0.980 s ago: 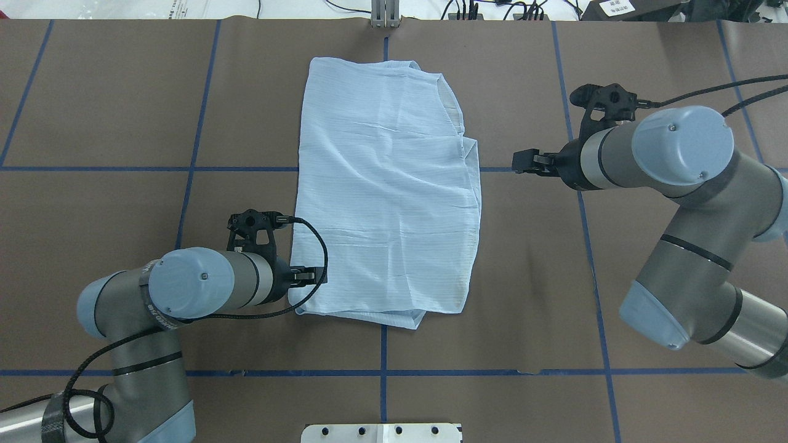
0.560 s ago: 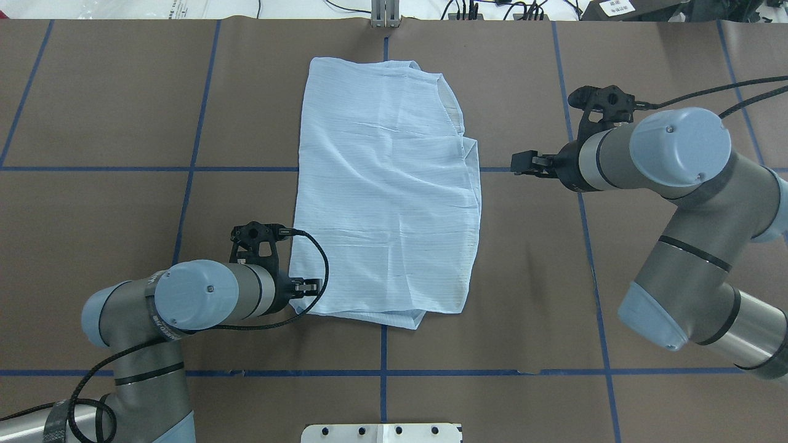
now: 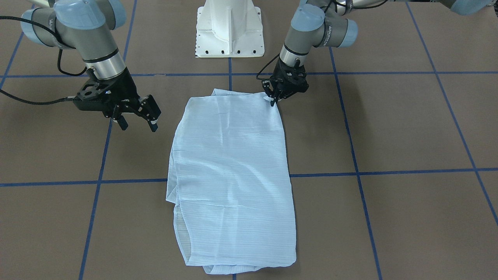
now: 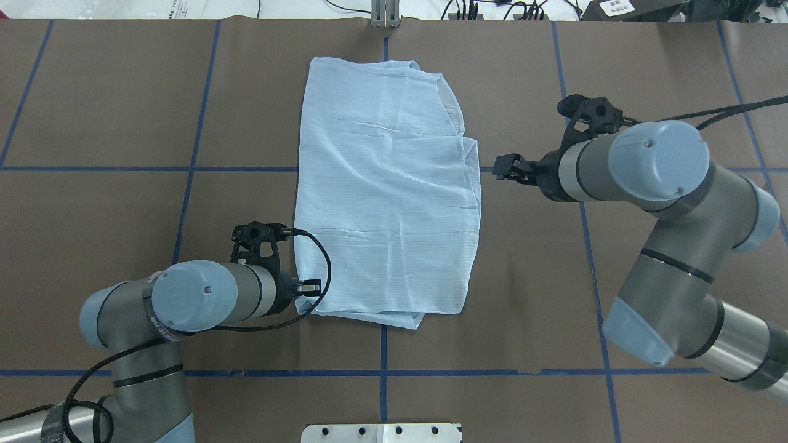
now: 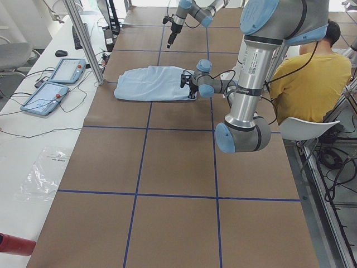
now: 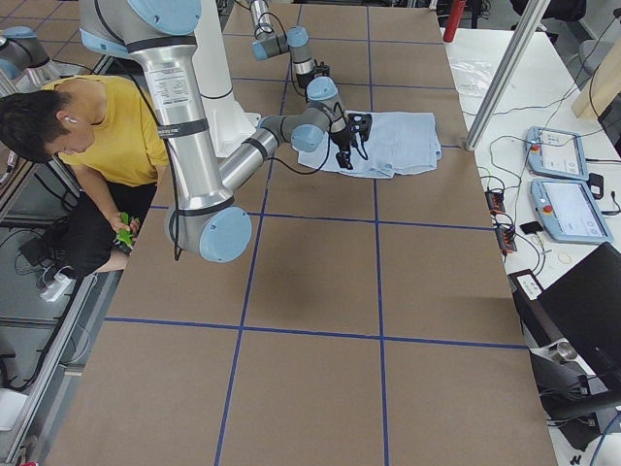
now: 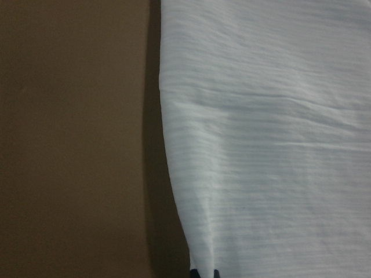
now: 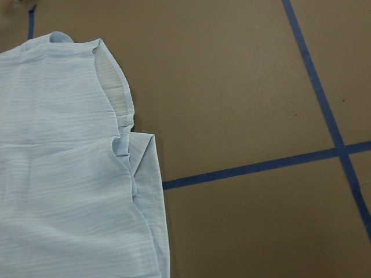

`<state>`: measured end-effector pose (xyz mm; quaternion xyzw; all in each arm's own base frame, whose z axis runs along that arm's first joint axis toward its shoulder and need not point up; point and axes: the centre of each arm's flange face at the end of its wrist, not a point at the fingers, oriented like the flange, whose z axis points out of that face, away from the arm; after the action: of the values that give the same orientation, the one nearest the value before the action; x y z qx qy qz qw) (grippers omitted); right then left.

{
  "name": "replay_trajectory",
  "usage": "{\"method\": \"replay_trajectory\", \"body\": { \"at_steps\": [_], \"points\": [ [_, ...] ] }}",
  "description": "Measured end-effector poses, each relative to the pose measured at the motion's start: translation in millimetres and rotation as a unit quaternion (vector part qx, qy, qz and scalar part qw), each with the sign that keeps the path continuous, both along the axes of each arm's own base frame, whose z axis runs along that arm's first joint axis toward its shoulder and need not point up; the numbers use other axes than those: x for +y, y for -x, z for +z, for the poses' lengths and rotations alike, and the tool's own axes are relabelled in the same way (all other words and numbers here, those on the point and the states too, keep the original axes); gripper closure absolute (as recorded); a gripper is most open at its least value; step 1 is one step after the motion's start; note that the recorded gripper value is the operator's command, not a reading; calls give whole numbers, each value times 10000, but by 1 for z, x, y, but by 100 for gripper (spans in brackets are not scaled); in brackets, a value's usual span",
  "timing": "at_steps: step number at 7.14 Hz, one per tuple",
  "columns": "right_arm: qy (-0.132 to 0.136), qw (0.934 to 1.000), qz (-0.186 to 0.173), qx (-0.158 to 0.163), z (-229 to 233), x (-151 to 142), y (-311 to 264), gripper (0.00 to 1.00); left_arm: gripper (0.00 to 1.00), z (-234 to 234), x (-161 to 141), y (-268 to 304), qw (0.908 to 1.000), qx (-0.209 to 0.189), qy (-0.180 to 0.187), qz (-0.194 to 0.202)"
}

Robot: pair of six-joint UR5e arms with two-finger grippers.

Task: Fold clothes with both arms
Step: 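Lower the left gripper to the near edge while the right moves to the near corner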

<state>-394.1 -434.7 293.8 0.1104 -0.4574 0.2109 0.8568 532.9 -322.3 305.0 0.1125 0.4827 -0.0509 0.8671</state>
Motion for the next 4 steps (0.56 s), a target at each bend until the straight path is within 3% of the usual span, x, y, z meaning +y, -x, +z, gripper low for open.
{"method": "replay_trajectory", "body": {
  "at_steps": [1, 2, 4],
  "points": [
    [473, 9981, 299, -274, -14, 23, 31, 34, 100, -1, 0, 0, 10000, 13, 1, -8],
    [1017, 9921, 585, -437, -29, 50, 65, 40, 100, -1, 0, 0, 10000, 17, 5, -14],
    [2108, 9694, 1134, -545, -63, 110, 128, 40, 100, -1, 0, 1, 10000, 11, -7, -52]
  ]
}}
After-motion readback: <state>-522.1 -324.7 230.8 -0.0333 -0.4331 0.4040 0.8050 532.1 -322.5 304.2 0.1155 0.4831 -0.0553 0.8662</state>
